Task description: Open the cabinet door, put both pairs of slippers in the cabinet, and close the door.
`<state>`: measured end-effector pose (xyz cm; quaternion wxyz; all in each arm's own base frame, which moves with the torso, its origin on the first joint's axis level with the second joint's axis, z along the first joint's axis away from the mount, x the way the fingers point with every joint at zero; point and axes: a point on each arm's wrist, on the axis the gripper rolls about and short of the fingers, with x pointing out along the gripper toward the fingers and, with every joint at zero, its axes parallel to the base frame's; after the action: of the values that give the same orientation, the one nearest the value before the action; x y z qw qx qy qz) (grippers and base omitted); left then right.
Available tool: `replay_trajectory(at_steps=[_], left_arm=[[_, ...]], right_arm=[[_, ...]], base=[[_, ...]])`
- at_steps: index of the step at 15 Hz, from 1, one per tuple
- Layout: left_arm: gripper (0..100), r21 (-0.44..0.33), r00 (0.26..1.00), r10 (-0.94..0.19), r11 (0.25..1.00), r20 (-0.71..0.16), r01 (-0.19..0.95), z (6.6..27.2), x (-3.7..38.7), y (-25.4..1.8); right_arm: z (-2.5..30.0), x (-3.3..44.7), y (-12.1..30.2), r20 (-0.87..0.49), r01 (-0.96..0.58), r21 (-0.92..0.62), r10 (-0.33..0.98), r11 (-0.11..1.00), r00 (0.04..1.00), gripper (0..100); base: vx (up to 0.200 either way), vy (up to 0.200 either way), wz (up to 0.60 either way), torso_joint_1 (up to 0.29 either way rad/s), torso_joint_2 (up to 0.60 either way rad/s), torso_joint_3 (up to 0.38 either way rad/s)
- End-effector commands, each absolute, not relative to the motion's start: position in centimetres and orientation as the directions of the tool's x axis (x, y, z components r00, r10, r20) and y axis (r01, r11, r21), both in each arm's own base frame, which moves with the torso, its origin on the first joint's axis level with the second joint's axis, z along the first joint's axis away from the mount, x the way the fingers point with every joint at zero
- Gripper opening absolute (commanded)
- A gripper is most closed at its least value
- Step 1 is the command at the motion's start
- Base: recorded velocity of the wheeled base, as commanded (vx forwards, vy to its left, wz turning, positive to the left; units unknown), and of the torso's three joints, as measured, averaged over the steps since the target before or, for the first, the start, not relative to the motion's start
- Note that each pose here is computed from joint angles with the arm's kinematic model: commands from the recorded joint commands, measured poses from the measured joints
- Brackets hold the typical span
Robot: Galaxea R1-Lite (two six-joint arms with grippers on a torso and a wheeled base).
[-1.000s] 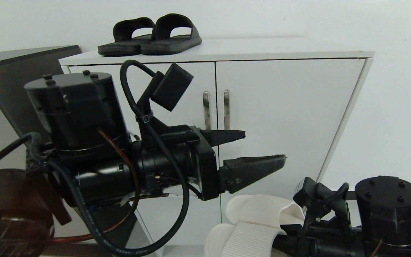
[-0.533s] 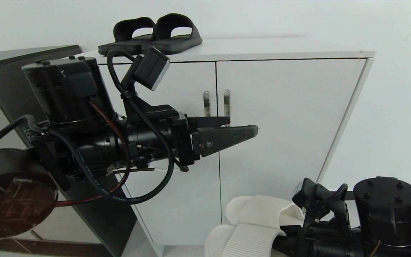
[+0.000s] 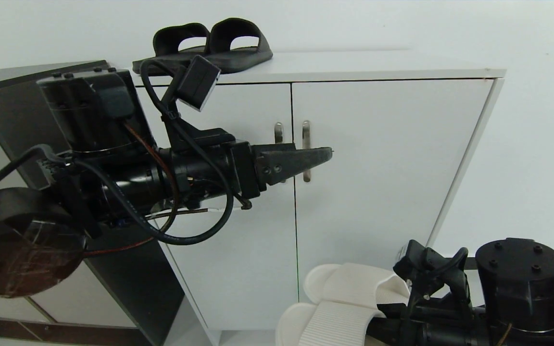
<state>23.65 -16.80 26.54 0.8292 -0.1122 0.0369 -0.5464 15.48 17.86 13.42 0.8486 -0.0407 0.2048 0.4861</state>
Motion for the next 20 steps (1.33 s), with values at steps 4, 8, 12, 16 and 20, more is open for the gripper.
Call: replay_trajectory(at_steps=[4, 8, 12, 16, 20], left_arm=[[100, -0.241, 0.423, -0.906, 0.402, 0.037, 0.883, 25.6, 25.5, -17.2], [100, -0.255, 0.437, -0.899, 0.42, 0.014, 0.871, 24.6, 27.1, -17.6], [100, -0.258, 0.45, -0.893, 0.433, 0.004, 0.863, 23.9, 28.5, -18.4], [100, -0.263, 0.454, -0.891, 0.438, -0.001, 0.86, 23.5, 29.5, -19.0], [0, -0.268, 0.452, -0.892, 0.438, -0.009, 0.858, 23.1, 29.8, -19.2]], right_arm=[[13.3, 15.5, 17.9, -0.39, -0.843, 0.131, 0.809, 0.521, 0.44, 0], [13.2, 15.5, 17.9, -0.394, -0.842, 0.131, 0.807, 0.523, 0.44, 0], [13.2, 15.5, 17.9, -0.396, -0.843, 0.132, 0.807, 0.522, 0.438, 0], [13.2, 15.5, 17.9, -0.397, -0.843, 0.132, 0.807, 0.522, 0.438, 0], [13.2, 15.5, 17.9, -0.397, -0.844, 0.134, 0.808, 0.52, 0.435, 0]], base=[[0.0, 0.0, 0.0, 0.0, 0.0, 0.0], [0.0, 0.0, 0.0, 0.0, 0.0, 0.0], [0.0, 0.0, 0.0, 0.0, 0.0, 0.0], [0.0, 0.0, 0.0, 0.0, 0.0, 0.0], [0.0, 0.0, 0.0, 0.0, 0.0, 0.0]])
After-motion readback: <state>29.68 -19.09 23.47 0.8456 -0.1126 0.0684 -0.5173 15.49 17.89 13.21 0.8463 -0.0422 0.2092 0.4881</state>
